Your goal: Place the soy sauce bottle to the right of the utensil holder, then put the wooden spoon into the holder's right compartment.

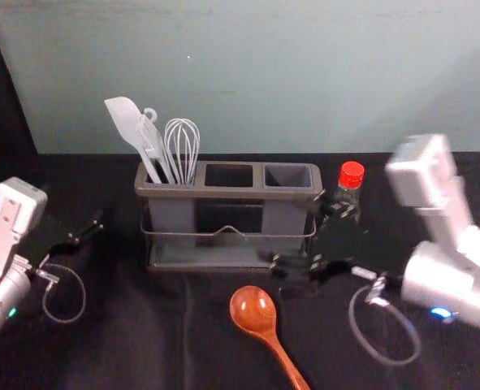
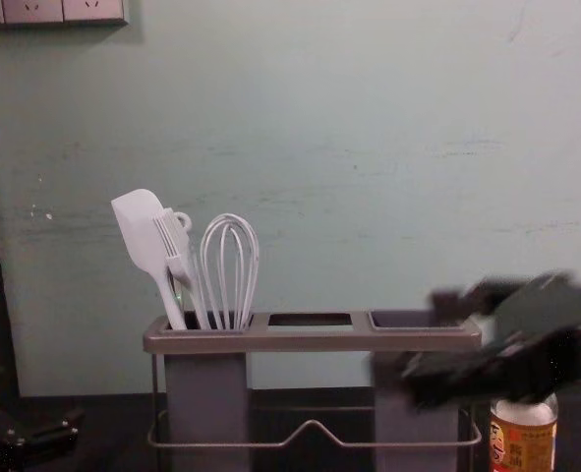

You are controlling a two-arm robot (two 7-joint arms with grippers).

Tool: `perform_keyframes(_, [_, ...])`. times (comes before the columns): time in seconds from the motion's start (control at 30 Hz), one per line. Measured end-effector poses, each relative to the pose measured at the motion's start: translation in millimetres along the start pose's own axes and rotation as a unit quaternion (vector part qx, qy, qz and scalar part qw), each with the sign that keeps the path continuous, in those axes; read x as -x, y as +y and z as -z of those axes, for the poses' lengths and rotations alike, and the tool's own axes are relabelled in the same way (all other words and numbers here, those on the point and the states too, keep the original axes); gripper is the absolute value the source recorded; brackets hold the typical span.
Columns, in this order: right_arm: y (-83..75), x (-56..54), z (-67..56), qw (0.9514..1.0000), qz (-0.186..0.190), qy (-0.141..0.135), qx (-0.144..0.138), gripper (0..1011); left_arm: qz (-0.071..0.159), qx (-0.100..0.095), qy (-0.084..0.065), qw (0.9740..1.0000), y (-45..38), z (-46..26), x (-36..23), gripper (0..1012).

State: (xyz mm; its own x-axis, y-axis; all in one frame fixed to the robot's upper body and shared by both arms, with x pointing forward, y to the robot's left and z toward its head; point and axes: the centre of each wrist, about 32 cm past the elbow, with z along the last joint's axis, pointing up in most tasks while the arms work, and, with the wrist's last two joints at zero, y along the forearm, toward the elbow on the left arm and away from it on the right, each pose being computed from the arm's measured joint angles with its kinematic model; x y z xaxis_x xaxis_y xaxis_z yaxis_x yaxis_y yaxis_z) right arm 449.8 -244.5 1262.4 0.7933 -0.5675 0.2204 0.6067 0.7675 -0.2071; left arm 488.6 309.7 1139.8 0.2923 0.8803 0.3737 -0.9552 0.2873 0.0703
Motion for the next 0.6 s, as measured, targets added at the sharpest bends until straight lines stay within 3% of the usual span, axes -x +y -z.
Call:
perform_keyframes(0.13, [15.2,14.9,-10.9,0.9986,-0.007,0.023,0.047,1004,0.000,0.000,0.000,1.0000,0.0,0.0,0.0,1012])
perform_keyframes(0.23, [33.7,28.4,-20.5,0.9929,-0.015,0.052,0.106,1004,0.000,0.000,0.000,1.0000,0.0,0.0,0.0,1012])
perform_keyframes(0.33, [43.1,32.3,-22.5,0.9881,-0.020,0.065,0.138,1004,0.000,0.000,0.000,1.0000,0.0,0.0,0.0,1011])
perform_keyframes(0.4, [51.7,34.6,-22.5,0.9824,-0.025,0.075,0.169,1004,0.000,0.000,0.000,1.0000,0.0,0.0,0.0,1011])
perform_keyframes(0.6, [66.4,40.2,-19.6,0.9715,-0.016,0.075,0.224,1004,0.000,0.000,0.000,1.0000,0.0,0.0,0.0,1011])
